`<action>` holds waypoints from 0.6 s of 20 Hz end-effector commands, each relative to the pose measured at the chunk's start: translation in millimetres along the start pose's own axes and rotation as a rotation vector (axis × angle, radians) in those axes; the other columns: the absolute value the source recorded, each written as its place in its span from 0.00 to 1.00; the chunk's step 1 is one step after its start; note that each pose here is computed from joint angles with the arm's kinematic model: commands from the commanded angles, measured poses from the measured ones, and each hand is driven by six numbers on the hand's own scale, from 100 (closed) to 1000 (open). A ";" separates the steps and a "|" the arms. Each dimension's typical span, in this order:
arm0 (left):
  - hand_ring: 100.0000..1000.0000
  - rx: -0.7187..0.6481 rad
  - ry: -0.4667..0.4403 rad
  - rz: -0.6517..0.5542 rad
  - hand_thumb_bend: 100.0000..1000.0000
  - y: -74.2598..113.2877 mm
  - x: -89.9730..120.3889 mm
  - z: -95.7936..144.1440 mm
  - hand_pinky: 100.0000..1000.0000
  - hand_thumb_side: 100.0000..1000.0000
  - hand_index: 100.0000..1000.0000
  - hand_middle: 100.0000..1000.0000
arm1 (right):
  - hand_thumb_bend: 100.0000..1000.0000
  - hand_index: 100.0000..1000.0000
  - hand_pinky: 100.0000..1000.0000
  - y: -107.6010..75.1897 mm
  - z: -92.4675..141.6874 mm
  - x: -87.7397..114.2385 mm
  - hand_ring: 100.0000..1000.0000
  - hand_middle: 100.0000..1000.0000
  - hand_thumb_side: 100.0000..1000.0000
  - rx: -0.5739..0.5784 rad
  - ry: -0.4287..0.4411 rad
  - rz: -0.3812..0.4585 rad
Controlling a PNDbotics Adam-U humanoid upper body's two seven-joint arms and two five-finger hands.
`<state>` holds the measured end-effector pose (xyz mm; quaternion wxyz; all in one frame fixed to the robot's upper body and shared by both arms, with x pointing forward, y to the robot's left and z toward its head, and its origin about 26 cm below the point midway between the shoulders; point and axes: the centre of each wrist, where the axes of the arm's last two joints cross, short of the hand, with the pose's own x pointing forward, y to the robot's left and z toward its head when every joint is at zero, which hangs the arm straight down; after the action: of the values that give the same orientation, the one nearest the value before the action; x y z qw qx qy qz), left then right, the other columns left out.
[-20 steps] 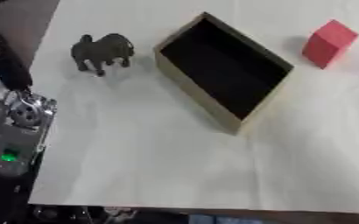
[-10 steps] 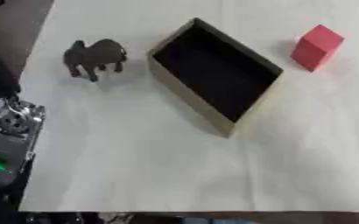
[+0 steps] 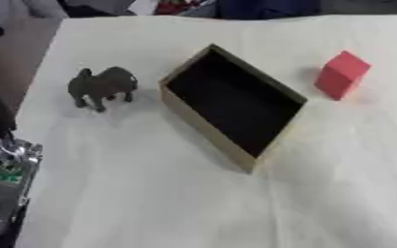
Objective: Pick up objects on the table and place them in the box.
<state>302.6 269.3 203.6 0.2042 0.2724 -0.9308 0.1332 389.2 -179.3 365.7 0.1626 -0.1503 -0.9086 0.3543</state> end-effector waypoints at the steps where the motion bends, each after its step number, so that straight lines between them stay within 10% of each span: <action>1: 0.58 -0.002 -0.026 0.010 0.14 0.0 5.1 -5.0 0.54 1.00 0.88 0.58 | 0.00 0.85 0.94 -9.2 -10.2 3.7 0.86 0.79 0.92 0.000 -0.006 0.069; 12: 0.58 -0.011 -0.017 0.018 0.14 -0.9 5.3 -3.6 0.54 1.00 0.88 0.58 | 0.11 0.87 0.92 27.0 -66.0 -12.4 0.92 0.86 0.99 0.274 -0.020 0.304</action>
<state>302.6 267.8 203.1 0.2069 0.2686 -0.9318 0.1297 428.5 -130.2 385.2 0.1294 -0.2444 -0.8321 0.4809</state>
